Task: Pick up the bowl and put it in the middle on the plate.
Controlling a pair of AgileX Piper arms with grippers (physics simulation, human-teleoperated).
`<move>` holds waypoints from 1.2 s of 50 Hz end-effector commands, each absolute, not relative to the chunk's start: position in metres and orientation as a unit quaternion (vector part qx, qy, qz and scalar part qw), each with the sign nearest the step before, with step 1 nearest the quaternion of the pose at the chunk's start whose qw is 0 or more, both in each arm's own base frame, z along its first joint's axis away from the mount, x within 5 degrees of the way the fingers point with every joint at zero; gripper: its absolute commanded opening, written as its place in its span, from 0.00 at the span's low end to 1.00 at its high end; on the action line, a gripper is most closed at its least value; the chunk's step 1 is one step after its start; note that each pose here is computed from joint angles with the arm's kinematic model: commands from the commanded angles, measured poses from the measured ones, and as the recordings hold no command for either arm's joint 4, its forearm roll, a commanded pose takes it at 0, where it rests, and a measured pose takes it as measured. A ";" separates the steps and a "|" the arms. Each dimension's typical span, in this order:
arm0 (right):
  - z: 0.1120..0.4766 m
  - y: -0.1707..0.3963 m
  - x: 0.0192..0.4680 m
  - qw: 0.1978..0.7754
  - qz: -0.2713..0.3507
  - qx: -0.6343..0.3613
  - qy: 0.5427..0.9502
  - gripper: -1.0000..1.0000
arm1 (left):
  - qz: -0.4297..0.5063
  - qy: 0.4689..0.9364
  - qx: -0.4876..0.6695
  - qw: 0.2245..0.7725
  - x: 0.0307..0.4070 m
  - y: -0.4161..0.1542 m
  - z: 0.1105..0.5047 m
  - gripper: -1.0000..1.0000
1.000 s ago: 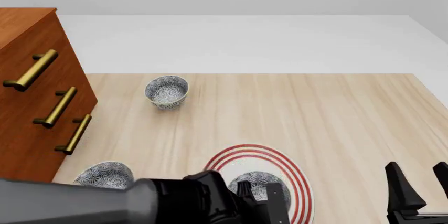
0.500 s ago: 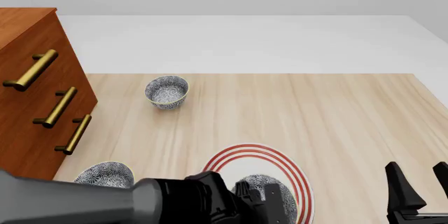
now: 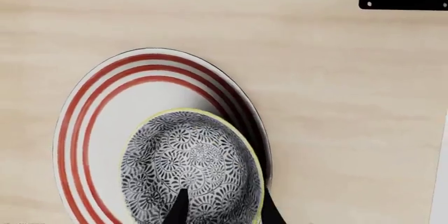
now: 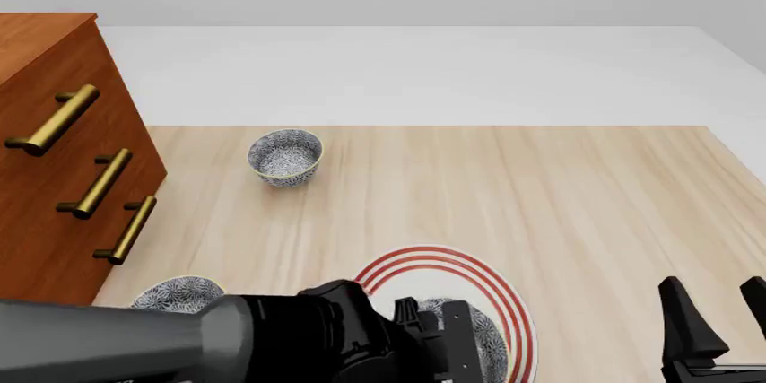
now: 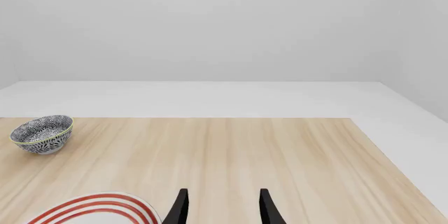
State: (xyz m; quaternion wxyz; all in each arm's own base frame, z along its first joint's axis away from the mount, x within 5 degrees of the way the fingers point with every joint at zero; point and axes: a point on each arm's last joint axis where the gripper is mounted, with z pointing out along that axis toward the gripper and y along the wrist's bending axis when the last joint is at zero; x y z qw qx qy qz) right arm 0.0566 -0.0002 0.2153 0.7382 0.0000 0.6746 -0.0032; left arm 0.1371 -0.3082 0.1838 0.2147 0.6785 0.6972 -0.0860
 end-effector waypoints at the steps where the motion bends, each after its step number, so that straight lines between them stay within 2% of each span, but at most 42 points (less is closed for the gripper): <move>1: 0.215 0.000 0.057 0.738 -0.003 0.000 0.675 1.00 | -0.091 0.693 0.681 0.218 0.129 -0.305 0.192 1.00; 15: 0.215 0.000 0.057 0.738 -0.003 0.000 0.675 1.00 | -0.105 0.698 0.667 0.238 0.123 -0.298 0.209 1.00; 28: 0.215 0.000 0.057 0.738 -0.003 0.000 0.675 1.00 | -0.103 0.690 0.662 0.273 0.134 -0.281 0.226 1.00; 60: 0.215 0.000 0.057 0.738 -0.003 0.000 0.675 1.00 | -0.112 0.688 0.652 0.299 0.122 -0.250 0.233 1.00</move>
